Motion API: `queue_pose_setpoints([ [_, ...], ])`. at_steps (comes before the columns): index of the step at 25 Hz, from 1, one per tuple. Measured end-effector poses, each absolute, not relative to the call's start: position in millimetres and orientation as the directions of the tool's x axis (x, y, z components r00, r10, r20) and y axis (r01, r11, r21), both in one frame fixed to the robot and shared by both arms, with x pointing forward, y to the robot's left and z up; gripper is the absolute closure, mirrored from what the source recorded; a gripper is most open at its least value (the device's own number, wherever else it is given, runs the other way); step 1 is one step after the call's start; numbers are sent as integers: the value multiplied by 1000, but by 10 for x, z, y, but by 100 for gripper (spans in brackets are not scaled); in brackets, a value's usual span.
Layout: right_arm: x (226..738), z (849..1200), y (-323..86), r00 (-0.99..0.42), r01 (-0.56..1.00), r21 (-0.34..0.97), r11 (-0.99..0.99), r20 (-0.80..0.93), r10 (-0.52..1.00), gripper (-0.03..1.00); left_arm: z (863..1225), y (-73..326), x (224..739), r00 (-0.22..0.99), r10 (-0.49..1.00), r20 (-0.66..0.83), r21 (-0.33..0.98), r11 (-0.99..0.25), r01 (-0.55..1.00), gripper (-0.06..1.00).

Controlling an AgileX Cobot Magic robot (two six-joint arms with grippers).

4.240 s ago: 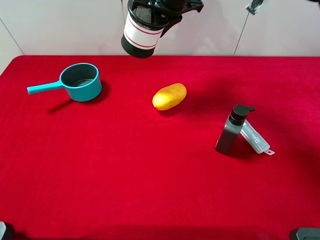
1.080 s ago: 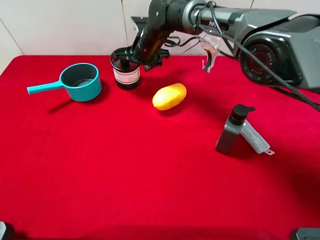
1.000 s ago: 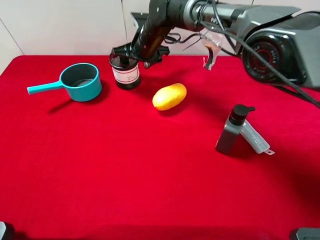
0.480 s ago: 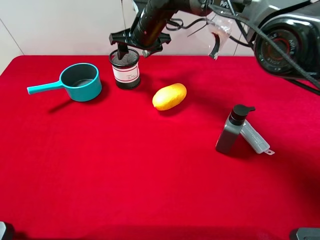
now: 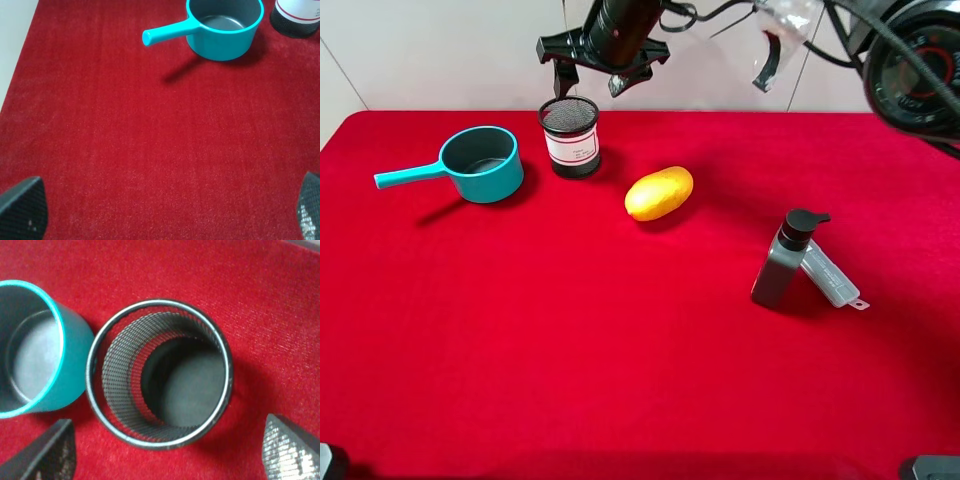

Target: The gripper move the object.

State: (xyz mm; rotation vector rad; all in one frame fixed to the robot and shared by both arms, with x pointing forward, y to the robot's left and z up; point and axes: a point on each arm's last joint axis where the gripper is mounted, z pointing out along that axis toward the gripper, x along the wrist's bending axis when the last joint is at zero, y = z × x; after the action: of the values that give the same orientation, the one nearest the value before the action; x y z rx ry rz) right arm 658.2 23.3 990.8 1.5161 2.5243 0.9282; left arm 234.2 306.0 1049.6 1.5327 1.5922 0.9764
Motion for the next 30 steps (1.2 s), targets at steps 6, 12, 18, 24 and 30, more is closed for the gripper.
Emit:
queue_pose_setpoints([
  [6, 6480, 10084, 172, -524, 799, 474, 370, 247, 815, 40, 10496, 3060, 2342, -45, 999, 11, 886, 11, 463, -5],
  [12, 6349, 10199, 82, -555, 805, 386, 451, 219, 803, 40, 10496, 3060, 2342, -45, 999, 11, 886, 11, 463, -5],
  [18, 6244, 10402, 5, -584, 790, 362, 494, 201, 787, 40, 10496, 3060, 2342, -45, 999, 11, 886, 11, 463, -5],
  [24, 6164, 10706, -59, -595, 770, 417, 483, 194, 780, 40, 10496, 3060, 2342, -45, 999, 11, 886, 11, 463, -5],
  [30, 6007, 11102, -184, -606, 740, 485, 466, 180, 775, 40, 10496, 3060, 2342, -45, 999, 11, 886, 11, 463, -5],
])
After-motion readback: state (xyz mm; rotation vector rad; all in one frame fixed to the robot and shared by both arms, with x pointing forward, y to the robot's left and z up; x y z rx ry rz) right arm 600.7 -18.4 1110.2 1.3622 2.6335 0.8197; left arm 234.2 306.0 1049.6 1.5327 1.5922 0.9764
